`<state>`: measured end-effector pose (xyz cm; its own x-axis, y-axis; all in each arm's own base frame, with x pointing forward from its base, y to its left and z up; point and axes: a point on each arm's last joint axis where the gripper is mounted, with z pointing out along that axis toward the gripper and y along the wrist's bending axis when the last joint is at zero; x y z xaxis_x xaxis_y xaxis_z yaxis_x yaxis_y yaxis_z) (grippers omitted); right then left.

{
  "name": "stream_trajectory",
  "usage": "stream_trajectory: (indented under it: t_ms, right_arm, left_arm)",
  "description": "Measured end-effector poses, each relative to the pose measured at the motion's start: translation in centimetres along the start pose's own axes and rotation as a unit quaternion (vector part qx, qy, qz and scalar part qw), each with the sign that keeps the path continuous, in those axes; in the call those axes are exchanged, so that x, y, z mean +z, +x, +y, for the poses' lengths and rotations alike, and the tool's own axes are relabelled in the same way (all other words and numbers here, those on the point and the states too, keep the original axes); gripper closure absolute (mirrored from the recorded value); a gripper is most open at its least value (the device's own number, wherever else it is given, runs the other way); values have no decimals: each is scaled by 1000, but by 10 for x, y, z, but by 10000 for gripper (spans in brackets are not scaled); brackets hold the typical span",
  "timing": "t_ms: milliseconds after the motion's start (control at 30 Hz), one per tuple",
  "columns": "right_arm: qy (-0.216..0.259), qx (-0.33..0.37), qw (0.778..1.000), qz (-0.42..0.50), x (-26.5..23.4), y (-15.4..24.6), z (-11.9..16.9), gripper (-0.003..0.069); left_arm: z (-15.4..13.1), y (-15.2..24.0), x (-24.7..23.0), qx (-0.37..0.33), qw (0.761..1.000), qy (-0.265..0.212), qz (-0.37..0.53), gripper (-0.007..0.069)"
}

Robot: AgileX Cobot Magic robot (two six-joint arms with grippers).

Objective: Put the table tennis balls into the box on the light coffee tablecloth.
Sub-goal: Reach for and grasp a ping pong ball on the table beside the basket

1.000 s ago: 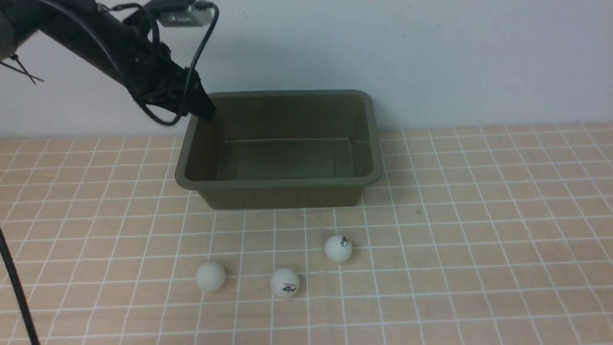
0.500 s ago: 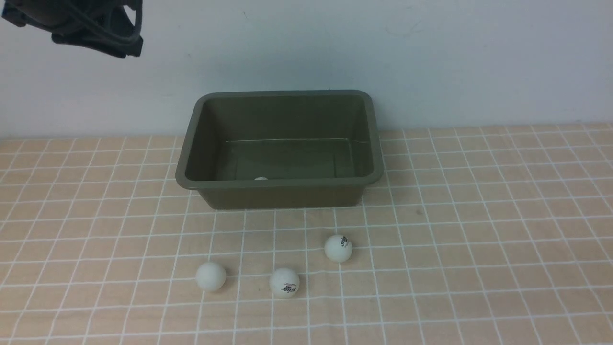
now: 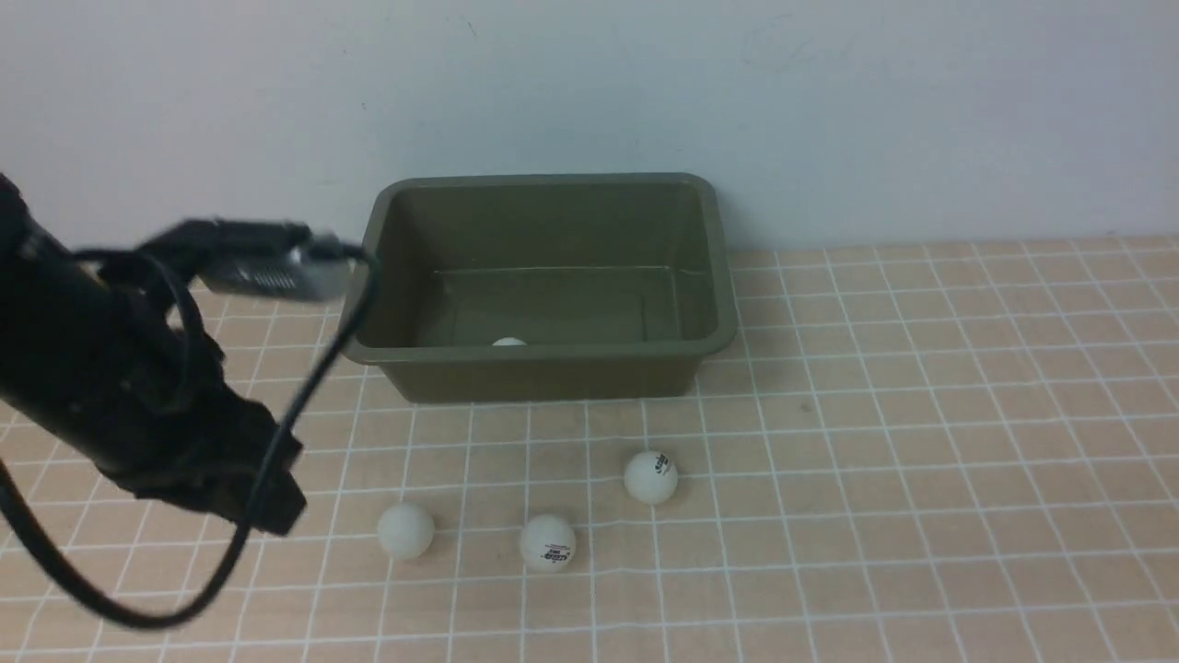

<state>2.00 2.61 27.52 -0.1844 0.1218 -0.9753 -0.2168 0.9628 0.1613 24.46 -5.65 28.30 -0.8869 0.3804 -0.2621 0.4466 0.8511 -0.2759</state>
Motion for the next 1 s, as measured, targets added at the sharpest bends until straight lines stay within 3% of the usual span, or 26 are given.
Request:
stream_trajectory:
  t_ms: [167, 367, 1000]
  right_arm:
    - [0, 0, 1000, 0, 0, 0, 0, 147]
    - [0, 0, 1000, 0, 0, 0, 0, 147]
    - [0, 0, 1000, 0, 0, 0, 0, 167]
  left_arm:
    - [-5, -11, 30, 86, 996, -14, -18, 353]
    - [5, -28, 62, 92, 995, -30, -24, 231]
    - [44, -44, 146, 52, 997, -54, -4, 221]
